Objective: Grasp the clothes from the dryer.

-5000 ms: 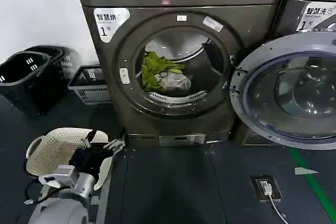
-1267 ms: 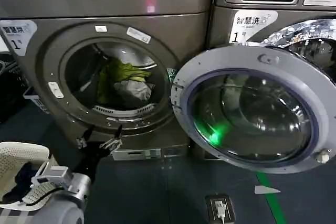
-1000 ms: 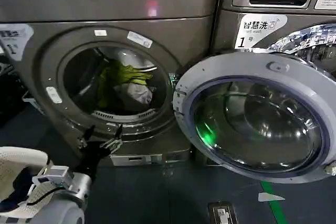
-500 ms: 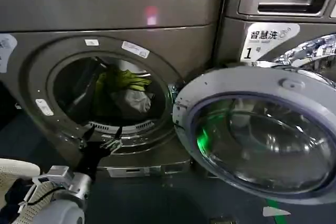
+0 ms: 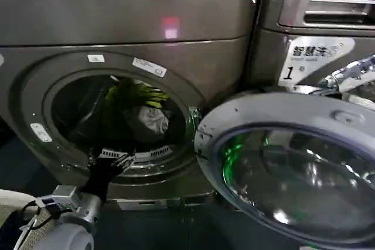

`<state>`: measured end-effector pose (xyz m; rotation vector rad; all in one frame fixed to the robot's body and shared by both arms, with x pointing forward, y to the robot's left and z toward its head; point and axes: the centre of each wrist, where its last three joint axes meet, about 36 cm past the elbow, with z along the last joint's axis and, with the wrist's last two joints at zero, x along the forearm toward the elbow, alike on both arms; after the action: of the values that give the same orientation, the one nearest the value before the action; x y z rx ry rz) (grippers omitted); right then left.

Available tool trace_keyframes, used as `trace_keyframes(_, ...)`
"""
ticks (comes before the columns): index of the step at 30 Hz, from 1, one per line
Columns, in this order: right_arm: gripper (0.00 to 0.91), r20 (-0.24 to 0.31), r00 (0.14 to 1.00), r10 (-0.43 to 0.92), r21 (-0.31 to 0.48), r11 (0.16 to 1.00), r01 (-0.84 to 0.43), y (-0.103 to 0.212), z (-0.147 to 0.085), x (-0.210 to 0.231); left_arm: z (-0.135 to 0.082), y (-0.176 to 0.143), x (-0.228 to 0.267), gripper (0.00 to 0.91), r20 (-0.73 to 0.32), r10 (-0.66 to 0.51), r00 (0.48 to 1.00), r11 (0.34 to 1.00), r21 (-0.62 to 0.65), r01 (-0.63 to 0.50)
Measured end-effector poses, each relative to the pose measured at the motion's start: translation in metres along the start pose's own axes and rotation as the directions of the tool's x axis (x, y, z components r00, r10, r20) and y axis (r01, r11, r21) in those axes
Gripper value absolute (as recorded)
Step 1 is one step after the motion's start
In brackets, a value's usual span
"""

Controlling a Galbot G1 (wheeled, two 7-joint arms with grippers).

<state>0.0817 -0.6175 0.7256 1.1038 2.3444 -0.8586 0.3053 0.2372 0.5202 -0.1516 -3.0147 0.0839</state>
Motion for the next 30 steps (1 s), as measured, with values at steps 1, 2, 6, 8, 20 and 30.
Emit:
trace_keyframes(1, 0.907, 0.001, 1.0, -0.002, 0.0, 1.0, 0.002, 0.001, 0.0, 0.0, 0.0, 0.0, 0.0, 0.907, 0.0, 0.0, 1.0, 1.0, 0.0, 0.0)
trace_keyframes(2, 0.907, 0.002, 1.0, -0.004, 0.001, 1.0, 0.004, 0.001, 0.0, 0.0, 0.0, 0.0, 0.0, 0.907, -0.001, 0.0, 1.0, 1.0, 0.0, 0.0)
trace_keyframes(6, 0.907, 0.0, 1.0, 0.0, 0.003, 1.0, 0.0, 0.001, -0.002, 0.001, 0.001, 0.0, -0.001, 0.907, -0.002, 0.0, 1.0, 1.0, -0.001, 0.0)
trace_keyframes(8, 0.907, -0.001, 1.0, 0.005, 0.007, 1.0, -0.005, 0.0, -0.003, 0.001, 0.001, 0.002, -0.003, 0.907, 0.0, 0.002, 1.0, 1.0, -0.003, -0.002)
trace_keyframes(20, 0.907, 0.012, 1.0, 0.026, 0.065, 0.998, -0.026, -0.002, -0.016, 0.003, 0.004, 0.015, -0.046, 0.907, 0.04, 0.034, 0.999, 0.999, 0.006, -0.034)
trace_keyframes(30, 0.907, 0.03, 0.999, 0.032, 0.083, 0.996, -0.035, -0.005, -0.022, 0.005, 0.008, 0.031, -0.136, 0.907, 0.057, 0.06, 0.997, 0.997, 0.038, -0.063)
